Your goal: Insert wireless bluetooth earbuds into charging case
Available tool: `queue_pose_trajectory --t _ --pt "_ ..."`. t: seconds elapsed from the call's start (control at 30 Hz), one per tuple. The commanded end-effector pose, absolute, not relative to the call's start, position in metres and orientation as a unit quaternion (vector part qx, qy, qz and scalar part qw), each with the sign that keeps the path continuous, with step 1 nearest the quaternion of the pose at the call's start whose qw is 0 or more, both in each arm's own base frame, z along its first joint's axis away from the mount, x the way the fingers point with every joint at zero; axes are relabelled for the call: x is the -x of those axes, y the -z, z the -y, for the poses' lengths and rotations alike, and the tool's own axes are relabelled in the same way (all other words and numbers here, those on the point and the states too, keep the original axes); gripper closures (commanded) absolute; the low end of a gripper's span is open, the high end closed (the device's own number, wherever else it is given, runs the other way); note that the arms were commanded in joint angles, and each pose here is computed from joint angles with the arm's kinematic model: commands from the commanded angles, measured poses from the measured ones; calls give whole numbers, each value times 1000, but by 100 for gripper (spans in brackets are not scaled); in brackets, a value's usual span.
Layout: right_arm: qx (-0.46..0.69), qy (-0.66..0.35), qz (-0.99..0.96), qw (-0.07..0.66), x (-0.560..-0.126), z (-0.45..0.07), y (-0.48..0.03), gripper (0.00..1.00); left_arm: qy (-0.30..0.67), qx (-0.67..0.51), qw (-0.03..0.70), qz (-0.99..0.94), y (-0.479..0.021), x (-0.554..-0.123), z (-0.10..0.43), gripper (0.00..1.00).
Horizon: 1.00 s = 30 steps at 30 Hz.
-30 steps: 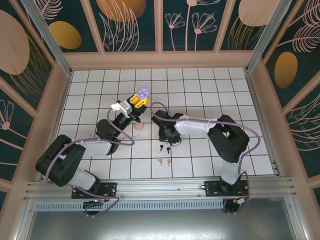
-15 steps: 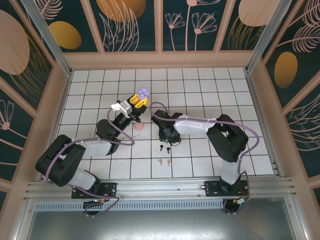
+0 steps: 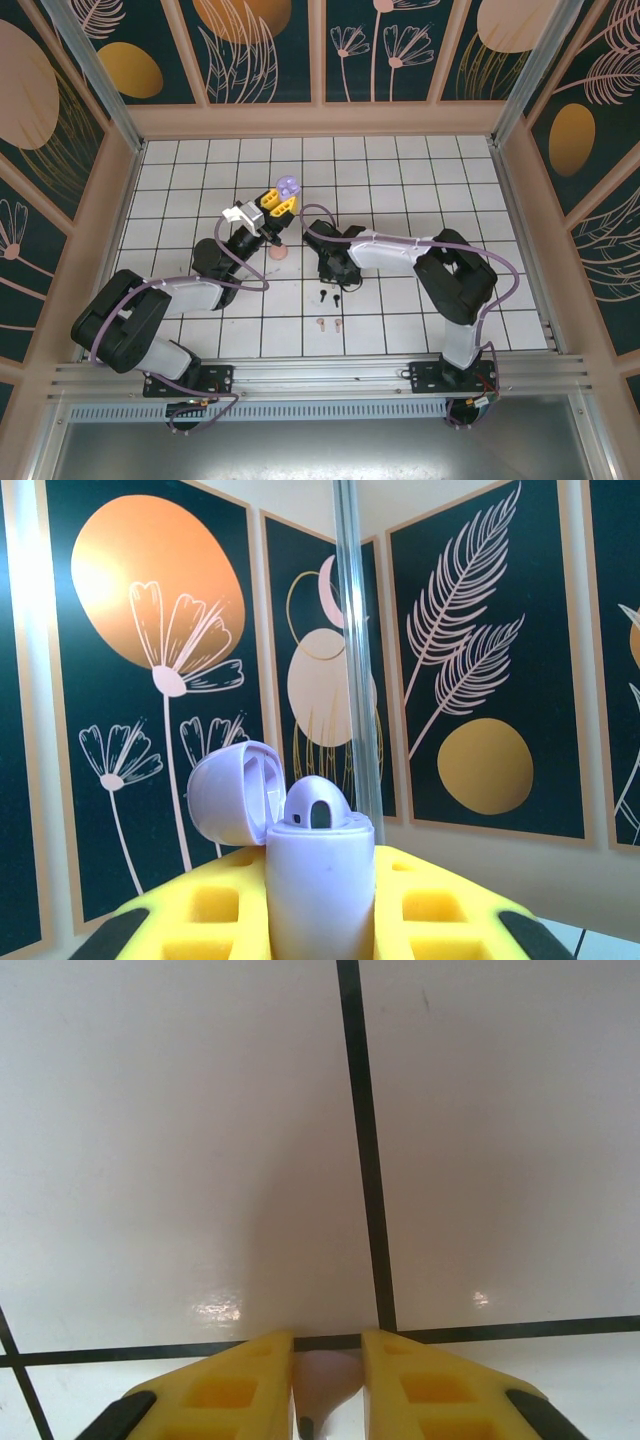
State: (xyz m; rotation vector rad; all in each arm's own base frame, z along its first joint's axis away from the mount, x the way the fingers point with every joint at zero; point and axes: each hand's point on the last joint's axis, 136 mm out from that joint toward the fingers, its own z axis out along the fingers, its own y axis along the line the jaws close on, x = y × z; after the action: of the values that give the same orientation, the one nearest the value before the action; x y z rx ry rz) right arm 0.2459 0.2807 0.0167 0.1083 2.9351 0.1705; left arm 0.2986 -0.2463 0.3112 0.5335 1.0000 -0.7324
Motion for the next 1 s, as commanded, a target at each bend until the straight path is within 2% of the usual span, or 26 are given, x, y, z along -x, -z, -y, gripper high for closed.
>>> queue_pose_trajectory --t 0.0,0.4,0.97 --pt "-28 -78 -986 144 -261 -287 -28 80 348 -240 820 -386 -350 -279 238 100" --pt "-27 -112 -968 225 -278 -285 -74 81 347 -237 823 -381 -356 -279 238 100" --pt "-27 -178 -917 356 -306 -273 -180 81 334 -233 834 -374 -371 -278 233 100"
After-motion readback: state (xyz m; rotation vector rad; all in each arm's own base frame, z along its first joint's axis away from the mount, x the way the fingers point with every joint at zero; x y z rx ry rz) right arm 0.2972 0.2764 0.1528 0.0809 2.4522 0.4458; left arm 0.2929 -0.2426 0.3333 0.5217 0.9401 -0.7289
